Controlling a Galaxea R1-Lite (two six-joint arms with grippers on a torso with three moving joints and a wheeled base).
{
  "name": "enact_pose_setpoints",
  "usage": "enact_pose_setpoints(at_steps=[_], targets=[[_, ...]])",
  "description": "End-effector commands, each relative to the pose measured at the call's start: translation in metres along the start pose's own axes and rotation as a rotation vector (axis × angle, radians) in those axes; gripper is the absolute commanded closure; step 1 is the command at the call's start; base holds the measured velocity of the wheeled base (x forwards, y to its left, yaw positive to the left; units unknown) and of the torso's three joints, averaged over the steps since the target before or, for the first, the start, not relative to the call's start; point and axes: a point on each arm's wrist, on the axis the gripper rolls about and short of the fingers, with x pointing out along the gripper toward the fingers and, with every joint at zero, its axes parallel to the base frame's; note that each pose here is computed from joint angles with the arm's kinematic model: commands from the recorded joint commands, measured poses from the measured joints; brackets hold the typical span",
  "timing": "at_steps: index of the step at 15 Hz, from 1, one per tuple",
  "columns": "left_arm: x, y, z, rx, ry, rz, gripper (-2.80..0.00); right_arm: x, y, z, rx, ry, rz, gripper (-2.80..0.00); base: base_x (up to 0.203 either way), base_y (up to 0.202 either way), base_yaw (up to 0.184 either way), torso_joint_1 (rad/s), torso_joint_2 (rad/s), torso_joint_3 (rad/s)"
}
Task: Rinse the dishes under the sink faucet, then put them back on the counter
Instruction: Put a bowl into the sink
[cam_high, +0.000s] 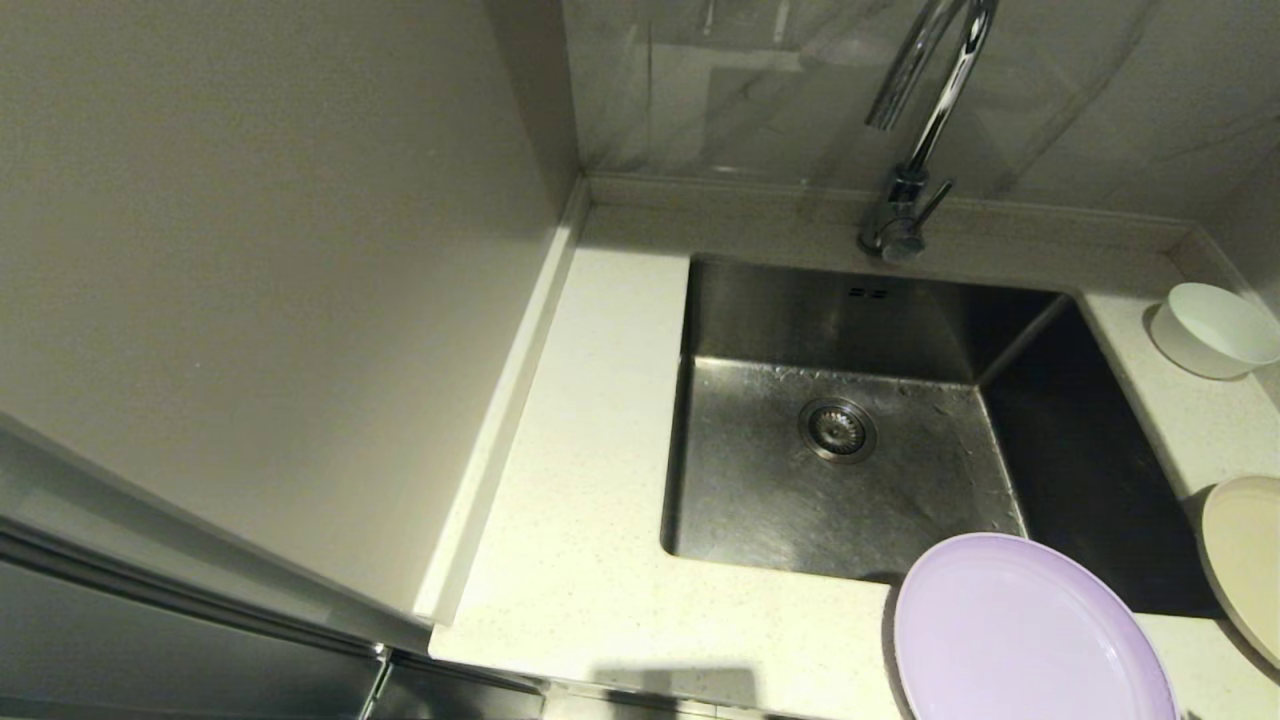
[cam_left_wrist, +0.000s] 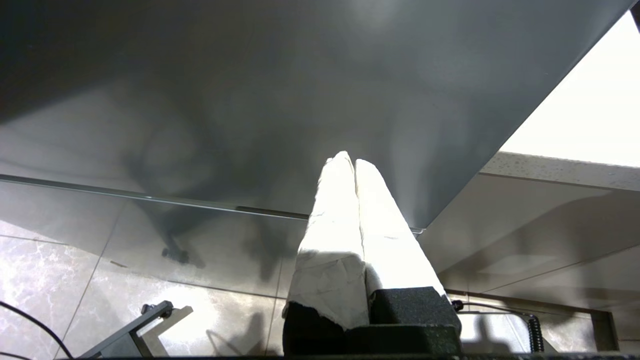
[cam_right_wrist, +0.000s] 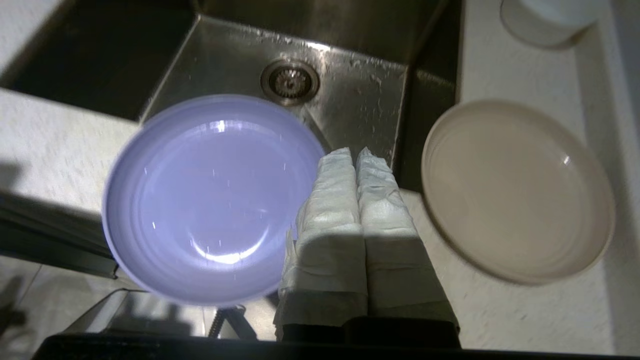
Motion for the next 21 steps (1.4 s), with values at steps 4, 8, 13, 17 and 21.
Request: enact_pose_setpoints(at_steps=[4, 8, 13, 17, 21], targets=[[0.000, 0.000, 0.000, -0.001, -0.004, 0.000, 0.00, 0.059, -0.013, 0.142, -0.092, 0.068, -0.057, 0.00, 0.000, 0.000, 0.000, 0.000, 0.00, 0.000], [0.000, 0.000, 0.000, 0.000, -0.004, 0.000, 0.00, 0.122, -0.027, 0.200, -0.346, 0.240, -0.195, 0.00, 0.000, 0.000, 0.000, 0.000, 0.00, 0.000], [0.000, 0.000, 0.000, -0.001, -0.004, 0.000, 0.00, 0.199, -0.049, 0.199, -0.412, 0.521, -0.101, 0.00, 0.000, 0.000, 0.000, 0.000, 0.00, 0.000], [0.000, 0.000, 0.000, -0.001, -0.004, 0.000, 0.00, 0.256, -0.080, 0.183, -0.358, 0.616, -0.069, -2.80, 0.000, 0.000, 0.000, 0.000, 0.00, 0.000], [0.000, 0.000, 0.000, 0.000, -0.004, 0.000, 0.00, 0.308, -0.121, 0.159, -0.312, 0.670, -0.120, -2.80, 0.000, 0.000, 0.000, 0.000, 0.00, 0.000]])
